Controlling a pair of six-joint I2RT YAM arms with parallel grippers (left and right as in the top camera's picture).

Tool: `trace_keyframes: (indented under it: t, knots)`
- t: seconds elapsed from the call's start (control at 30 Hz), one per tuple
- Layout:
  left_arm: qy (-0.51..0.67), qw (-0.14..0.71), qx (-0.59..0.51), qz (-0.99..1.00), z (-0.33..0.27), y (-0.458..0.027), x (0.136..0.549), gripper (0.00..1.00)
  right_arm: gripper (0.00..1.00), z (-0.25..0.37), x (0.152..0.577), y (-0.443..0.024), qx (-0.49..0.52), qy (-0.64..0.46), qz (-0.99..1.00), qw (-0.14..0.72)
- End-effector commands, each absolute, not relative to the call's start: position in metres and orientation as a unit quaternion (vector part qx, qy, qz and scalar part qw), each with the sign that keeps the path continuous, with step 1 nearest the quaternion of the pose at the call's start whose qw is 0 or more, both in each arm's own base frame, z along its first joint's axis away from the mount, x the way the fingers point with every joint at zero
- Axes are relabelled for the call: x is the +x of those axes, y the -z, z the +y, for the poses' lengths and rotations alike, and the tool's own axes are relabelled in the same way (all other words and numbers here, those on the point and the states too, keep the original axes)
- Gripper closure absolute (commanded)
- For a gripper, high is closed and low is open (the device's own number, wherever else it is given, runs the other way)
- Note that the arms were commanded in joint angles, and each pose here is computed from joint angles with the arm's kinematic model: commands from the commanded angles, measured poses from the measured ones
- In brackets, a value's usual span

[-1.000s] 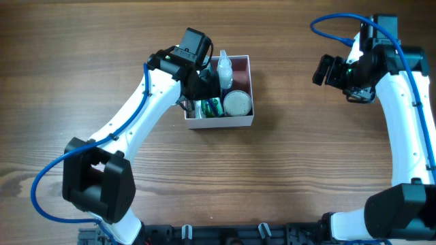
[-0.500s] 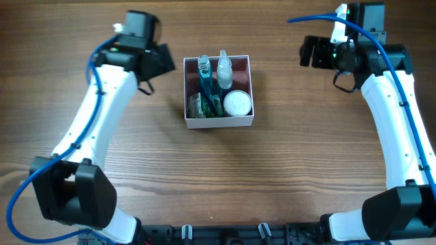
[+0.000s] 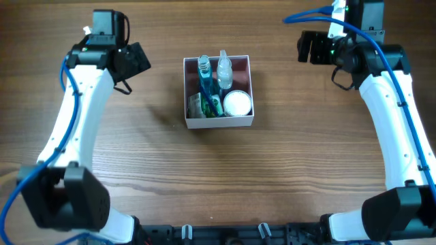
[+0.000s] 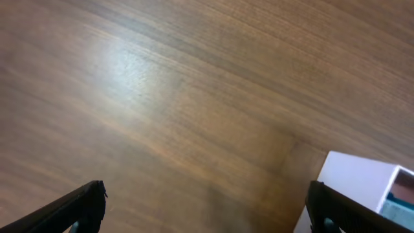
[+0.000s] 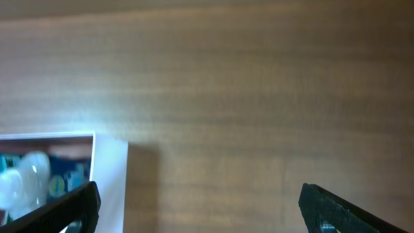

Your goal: Pack container

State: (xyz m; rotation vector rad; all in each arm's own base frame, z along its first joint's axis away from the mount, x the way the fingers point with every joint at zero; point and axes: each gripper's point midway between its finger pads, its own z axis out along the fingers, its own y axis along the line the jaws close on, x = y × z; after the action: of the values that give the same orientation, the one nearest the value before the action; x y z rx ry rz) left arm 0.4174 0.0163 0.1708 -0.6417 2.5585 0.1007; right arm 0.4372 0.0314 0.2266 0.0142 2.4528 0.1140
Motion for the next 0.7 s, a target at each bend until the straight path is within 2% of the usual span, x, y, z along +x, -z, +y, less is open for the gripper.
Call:
trace_keyframes:
  t: [0.0,0.17,0.4,0.67]
  knots:
    - [-0.015,0.304,-0.226,0.925,0.015,-0.221,0.397,0.0,0.0,0.031,0.416,-0.263,0.02,-0.051,0.93,0.362]
    - [0.006,0.351,-0.215,0.911,0.007,-0.24,0.36,0.0,0.0,0.029,0.381,-0.279,0.028,-0.057,0.92,0.388]
    - [0.036,0.413,-0.199,0.888,0.001,-0.232,0.282,0.0,0.01,0.025,0.316,-0.279,0.036,-0.069,0.888,0.454]
    - [0.087,0.461,-0.182,0.864,-0.004,-0.22,0.215,0.0,0.0,0.022,0.235,-0.227,0.059,-0.089,0.874,0.474]
